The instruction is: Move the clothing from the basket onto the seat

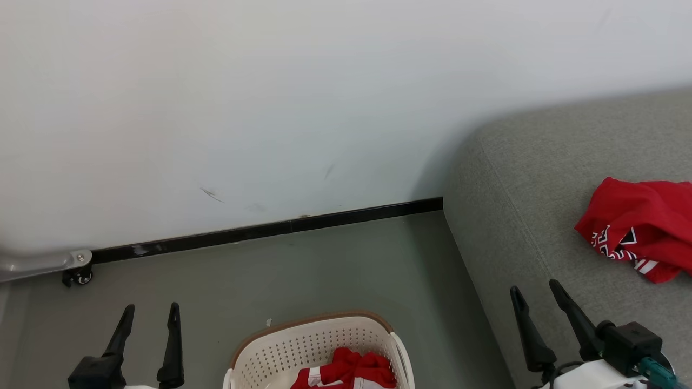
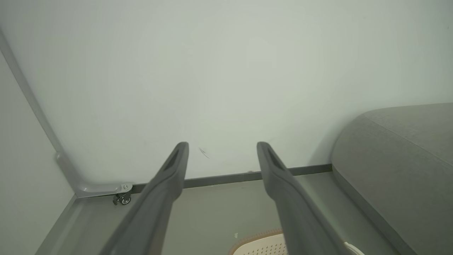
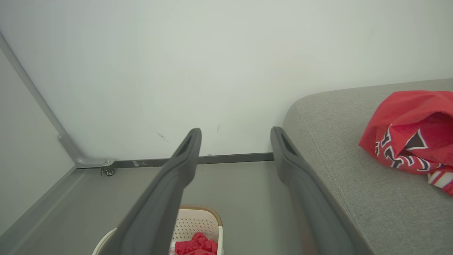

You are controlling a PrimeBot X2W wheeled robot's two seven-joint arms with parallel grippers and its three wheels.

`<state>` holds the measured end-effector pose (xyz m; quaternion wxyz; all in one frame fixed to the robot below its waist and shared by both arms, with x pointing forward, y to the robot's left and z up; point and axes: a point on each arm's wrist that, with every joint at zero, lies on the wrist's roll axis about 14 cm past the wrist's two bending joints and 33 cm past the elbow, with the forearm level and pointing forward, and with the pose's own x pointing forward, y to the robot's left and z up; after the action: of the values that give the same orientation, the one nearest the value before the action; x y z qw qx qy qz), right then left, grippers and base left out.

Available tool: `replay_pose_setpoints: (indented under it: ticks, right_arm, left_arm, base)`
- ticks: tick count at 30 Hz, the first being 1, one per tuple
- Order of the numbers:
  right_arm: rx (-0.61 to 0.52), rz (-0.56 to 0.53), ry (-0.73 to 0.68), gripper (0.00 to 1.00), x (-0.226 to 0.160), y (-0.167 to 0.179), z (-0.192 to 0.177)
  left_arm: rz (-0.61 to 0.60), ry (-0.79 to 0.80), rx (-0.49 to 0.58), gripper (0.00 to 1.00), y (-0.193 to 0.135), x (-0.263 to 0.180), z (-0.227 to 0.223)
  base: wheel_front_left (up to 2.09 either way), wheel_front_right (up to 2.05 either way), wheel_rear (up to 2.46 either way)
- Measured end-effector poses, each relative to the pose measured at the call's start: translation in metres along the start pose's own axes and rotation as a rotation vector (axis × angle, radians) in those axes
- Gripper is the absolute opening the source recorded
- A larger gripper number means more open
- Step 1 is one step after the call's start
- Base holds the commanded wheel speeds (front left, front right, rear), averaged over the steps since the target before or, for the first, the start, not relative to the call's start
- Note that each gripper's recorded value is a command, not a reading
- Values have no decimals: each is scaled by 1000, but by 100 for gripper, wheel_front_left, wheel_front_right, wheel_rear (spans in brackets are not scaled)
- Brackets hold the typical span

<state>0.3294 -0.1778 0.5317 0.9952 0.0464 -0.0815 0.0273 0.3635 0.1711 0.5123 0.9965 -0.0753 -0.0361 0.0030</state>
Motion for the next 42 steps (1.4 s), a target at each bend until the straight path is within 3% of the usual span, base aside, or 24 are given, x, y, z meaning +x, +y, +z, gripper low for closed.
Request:
replay_pose_setpoints:
  ticks: [7,27,42]
  right_arm:
    - [3,18,-1,100,4,6,0]
    - [-28,-24,-6,100,23,-11,1]
    - [-82,-107,-22,100,46,-43,4]
  left_arm:
    - [-28,5,10,100,-4,7,-2]
    - [-243,100,59,100,-58,43,-41]
    - [-440,307,183,100,-95,56,-120]
  base:
    - [0,0,0]
    - [0,0,0]
    - [0,0,0]
